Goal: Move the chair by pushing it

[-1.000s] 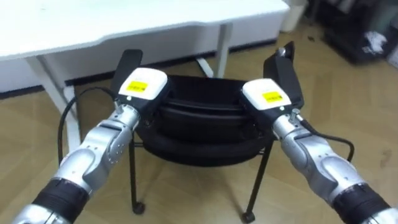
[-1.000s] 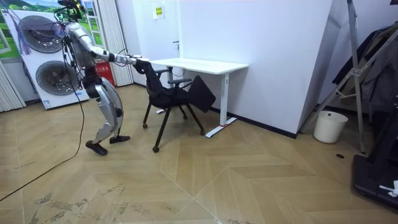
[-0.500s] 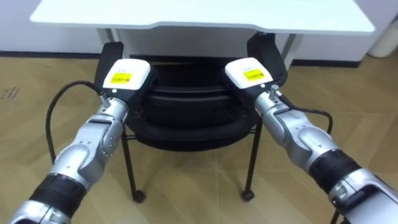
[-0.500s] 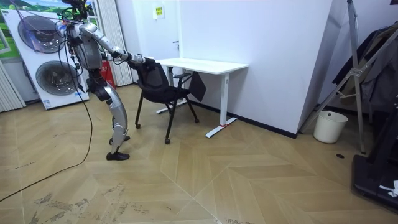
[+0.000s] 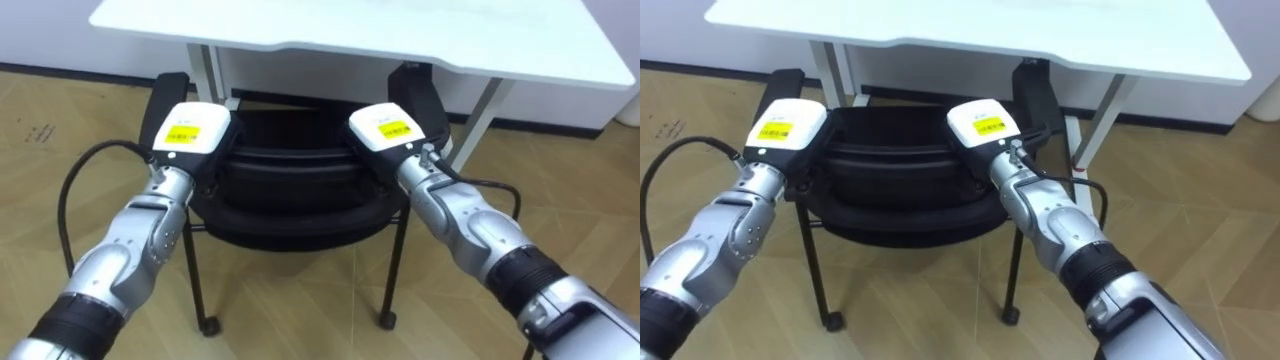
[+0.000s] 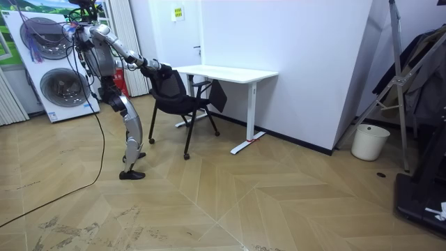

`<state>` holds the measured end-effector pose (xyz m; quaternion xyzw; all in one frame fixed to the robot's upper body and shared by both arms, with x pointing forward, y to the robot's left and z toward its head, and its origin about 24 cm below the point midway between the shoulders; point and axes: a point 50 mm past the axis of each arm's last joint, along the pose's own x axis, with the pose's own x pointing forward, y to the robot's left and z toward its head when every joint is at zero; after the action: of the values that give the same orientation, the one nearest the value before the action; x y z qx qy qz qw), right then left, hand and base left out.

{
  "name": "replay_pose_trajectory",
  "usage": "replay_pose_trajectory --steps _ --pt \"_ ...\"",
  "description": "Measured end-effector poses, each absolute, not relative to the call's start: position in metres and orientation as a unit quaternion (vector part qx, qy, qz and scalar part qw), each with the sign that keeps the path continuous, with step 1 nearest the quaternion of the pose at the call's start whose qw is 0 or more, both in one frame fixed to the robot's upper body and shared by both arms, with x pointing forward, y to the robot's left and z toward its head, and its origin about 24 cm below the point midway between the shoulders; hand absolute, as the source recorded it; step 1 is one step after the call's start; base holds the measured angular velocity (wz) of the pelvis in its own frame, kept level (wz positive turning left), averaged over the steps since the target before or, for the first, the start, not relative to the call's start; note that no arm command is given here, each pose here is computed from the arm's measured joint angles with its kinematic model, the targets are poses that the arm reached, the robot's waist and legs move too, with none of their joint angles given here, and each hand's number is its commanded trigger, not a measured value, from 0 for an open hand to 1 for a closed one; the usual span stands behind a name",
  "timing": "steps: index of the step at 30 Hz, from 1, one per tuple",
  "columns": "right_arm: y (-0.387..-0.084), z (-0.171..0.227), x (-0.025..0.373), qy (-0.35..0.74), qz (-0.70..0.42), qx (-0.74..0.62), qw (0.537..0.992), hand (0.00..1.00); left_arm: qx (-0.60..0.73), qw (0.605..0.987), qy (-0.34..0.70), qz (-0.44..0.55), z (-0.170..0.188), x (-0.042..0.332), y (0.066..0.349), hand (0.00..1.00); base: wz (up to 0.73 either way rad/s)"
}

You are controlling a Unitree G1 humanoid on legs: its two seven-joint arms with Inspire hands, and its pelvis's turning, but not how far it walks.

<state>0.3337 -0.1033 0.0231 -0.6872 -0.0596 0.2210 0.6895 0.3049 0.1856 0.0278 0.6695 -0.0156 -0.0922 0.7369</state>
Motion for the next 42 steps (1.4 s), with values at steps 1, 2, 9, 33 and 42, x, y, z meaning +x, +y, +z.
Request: replay_pose_trajectory --steps 1,2,9,33,42 --pt "-0.103 0.023 0.333 -0.060 0.223 -0.687 0.689 1.00 0.668 0.738 -0.013 -0.092 0.027 0.304 0.186 1.00 0.07" --pt "-0.102 0.023 0.333 -0.060 0.224 -0.686 0.689 1.00 0.667 0.739 -0.011 -0.092 0.026 0.303 0.186 1.00 0.00" --pt "-0.104 0.018 0.330 -0.057 0.237 -0.689 0.682 1.00 0.657 0.748 0.006 -0.094 0.016 0.294 0.184 1.00 0.01" --pt "-0.137 0.003 0.306 -0.029 0.242 -0.674 0.698 1.00 0.648 0.749 0.014 -0.140 0.008 0.280 0.160 1.00 0.02" --pt "-0.137 0.000 0.300 -0.031 0.242 -0.662 0.709 1.00 0.658 0.739 0.001 -0.146 0.011 0.280 0.164 1.00 -0.10"
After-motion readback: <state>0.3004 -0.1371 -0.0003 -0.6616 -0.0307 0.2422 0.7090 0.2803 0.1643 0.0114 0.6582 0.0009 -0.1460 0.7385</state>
